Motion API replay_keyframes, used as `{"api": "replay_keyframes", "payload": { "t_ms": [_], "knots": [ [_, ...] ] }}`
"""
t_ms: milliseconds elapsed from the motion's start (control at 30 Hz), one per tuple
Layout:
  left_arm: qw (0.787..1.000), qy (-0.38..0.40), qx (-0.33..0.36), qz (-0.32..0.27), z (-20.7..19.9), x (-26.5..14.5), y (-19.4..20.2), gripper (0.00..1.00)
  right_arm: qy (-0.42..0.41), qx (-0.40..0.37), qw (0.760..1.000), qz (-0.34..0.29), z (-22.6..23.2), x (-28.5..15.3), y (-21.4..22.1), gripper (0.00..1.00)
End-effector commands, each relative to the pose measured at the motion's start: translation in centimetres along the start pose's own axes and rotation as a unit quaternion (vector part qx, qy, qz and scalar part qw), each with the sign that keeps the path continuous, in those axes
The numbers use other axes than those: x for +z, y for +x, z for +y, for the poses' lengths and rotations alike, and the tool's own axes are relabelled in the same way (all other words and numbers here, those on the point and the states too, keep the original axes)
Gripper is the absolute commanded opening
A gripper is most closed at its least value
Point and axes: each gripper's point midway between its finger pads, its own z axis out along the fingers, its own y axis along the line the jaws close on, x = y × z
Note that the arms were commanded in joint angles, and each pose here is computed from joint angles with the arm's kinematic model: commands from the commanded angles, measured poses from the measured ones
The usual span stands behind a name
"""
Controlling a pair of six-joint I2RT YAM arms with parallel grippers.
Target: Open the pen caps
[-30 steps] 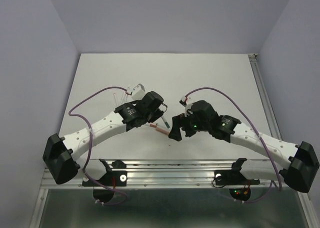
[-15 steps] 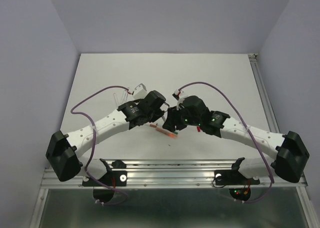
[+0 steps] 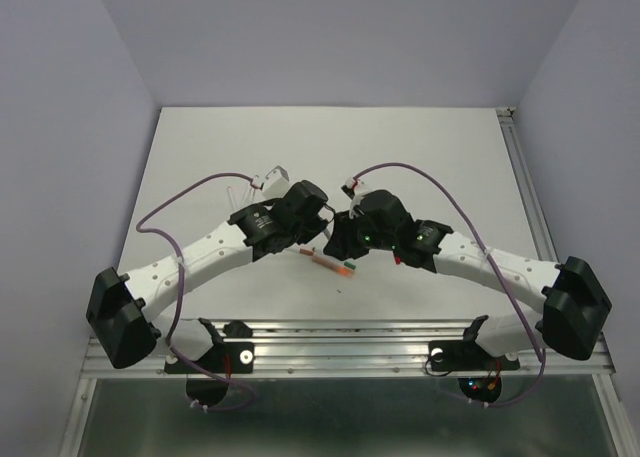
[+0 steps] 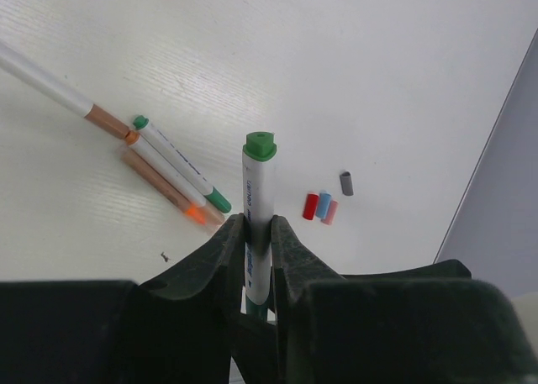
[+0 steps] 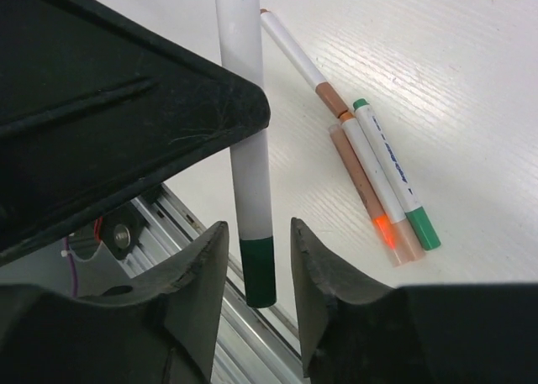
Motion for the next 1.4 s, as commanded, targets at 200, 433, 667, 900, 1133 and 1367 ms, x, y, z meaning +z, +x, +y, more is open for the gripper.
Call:
{"api": "replay_keyframes", "payload": {
  "t_ms": [200,433,667,900,1133,1367],
  "knots": [
    [0.999,0.019,-0.022,-0.029,-0.2,-1.3,-1.5,0.00,-0.033,0.000,0.998,-0.051,2.8,-1.1,-3.5,0.12],
    [0.994,0.017,-0.041,-0.096,-0.1,-0.4,-5.8,0.00,-0.048,0.017,0.999,0.011,3.1,-1.9,-0.8,0.01],
    [0.982,-0.010,-0.063,-0.177,1.5,0.9,-12.6,0.00,-0.078,0.046,0.994,0.056,3.4,-4.4,2.9,0.01],
    [0.975,-0.049,-0.069,-0.205,3.8,2.0,-16.4,0.00,-0.047,0.067,0.995,0.049,1.9,-6.0,4.1,0.01],
    [0.969,-0.031,0.172,-0.172,3.3,4.9,-17.3,0.00,0.103,0.077,0.990,0.051,-5.0,-5.2,5.2,0.01],
    [0.932,-0.108,0.319,-0.133,7.1,9.2,-16.5,0.00,0.232,0.139,0.962,0.043,-15.8,-5.6,5.4,0.07]
  ]
}}
